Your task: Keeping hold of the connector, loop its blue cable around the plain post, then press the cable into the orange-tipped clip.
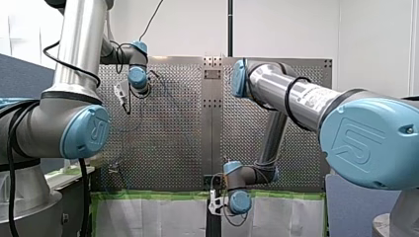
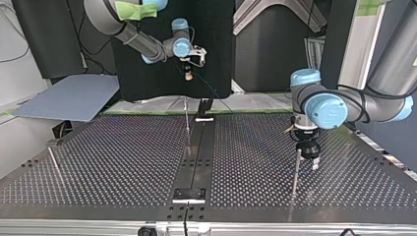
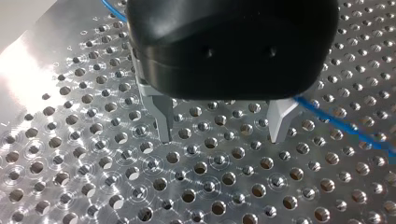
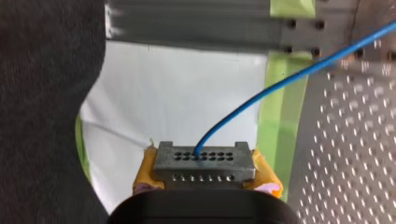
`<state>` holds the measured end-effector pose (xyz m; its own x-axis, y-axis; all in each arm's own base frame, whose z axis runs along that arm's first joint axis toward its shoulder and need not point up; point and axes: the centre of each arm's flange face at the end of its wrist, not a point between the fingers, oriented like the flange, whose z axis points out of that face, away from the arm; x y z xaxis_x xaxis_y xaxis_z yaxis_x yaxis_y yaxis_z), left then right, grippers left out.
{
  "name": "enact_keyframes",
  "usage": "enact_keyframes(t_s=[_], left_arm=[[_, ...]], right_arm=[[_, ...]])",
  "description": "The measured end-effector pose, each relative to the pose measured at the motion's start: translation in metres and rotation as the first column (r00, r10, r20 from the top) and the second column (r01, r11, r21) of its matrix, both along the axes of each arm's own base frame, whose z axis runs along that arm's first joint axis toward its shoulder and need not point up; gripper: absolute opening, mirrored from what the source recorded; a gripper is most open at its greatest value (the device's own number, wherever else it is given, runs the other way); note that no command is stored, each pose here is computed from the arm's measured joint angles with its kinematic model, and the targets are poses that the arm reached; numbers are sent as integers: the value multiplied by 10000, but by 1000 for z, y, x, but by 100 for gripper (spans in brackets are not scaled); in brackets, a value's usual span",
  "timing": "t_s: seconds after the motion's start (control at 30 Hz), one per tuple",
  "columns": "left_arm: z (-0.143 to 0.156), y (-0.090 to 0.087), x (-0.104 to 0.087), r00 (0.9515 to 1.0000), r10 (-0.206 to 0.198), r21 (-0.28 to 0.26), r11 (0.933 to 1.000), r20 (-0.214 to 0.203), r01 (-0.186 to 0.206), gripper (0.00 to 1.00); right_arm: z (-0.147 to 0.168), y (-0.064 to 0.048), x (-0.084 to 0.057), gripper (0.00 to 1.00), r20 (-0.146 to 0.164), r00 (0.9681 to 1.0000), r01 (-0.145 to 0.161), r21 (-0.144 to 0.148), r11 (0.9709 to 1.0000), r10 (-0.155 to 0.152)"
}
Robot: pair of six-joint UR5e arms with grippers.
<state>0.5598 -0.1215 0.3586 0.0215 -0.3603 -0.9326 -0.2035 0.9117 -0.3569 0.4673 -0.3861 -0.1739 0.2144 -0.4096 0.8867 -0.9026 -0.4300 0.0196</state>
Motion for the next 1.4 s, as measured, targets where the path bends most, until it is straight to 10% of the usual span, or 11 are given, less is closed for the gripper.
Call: enact_keyframes(t_s=[0.43, 1.03, 1.4], left_arm=[[0, -1, 0, 10000, -3, 1, 10000, -18, 3, 100], [-1, 1, -2, 9998, 190, -40, 9998, -85, -190, 100], [-1, 1, -2, 9997, 236, -537, 9983, -42, -238, 100]], right_arm=[[26, 19, -13, 0, 283, 9979, 606, -758, 9953, -586], [101, 31, -27, 0, 1421, 9866, 1088, -2040, 9729, -805], [136, 46, -49, 0, 1488, 9841, 1274, -2121, 9689, -968]])
